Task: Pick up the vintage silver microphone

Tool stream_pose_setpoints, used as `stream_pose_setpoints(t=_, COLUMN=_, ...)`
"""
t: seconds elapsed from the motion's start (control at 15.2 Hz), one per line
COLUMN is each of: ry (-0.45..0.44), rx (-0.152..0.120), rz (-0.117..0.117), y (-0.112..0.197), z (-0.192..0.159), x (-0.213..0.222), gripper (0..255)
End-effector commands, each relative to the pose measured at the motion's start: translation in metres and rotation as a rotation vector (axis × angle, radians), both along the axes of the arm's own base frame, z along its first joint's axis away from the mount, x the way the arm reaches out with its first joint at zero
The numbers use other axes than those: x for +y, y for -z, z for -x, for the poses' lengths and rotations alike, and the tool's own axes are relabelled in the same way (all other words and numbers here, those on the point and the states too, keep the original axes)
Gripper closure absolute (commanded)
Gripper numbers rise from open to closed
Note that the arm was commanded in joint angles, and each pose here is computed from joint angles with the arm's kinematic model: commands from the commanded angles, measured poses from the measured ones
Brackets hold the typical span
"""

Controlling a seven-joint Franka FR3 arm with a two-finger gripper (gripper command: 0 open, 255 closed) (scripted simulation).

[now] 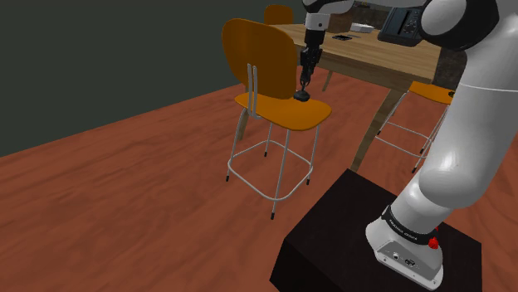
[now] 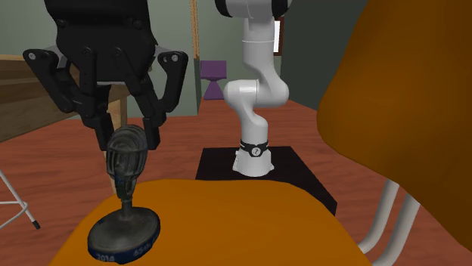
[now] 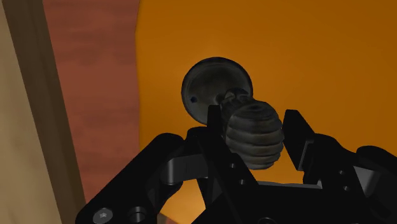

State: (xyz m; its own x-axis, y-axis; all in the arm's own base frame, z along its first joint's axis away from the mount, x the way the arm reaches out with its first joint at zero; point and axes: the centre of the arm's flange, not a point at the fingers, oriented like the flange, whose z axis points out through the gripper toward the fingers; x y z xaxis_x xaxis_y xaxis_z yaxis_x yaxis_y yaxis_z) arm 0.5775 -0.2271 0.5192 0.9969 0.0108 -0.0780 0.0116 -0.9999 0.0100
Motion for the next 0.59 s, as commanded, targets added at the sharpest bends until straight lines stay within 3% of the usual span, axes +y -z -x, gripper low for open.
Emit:
stream_pose_setpoints(t=0.0, ry=0.014, rx=0.010, rz=0.005, y=0.005, z=0.003, x=-0.008, gripper=255)
stream_pose_setpoints(t=0.33, ry=0.014, rx=0.011, rz=0.005, y=0.012, z=0.000, x=-0.011, gripper=255)
stream_pose_setpoints(t=0.53, ry=0.014, rx=0.011, rz=0.005, y=-0.003, z=0.000, x=-0.011, gripper=255)
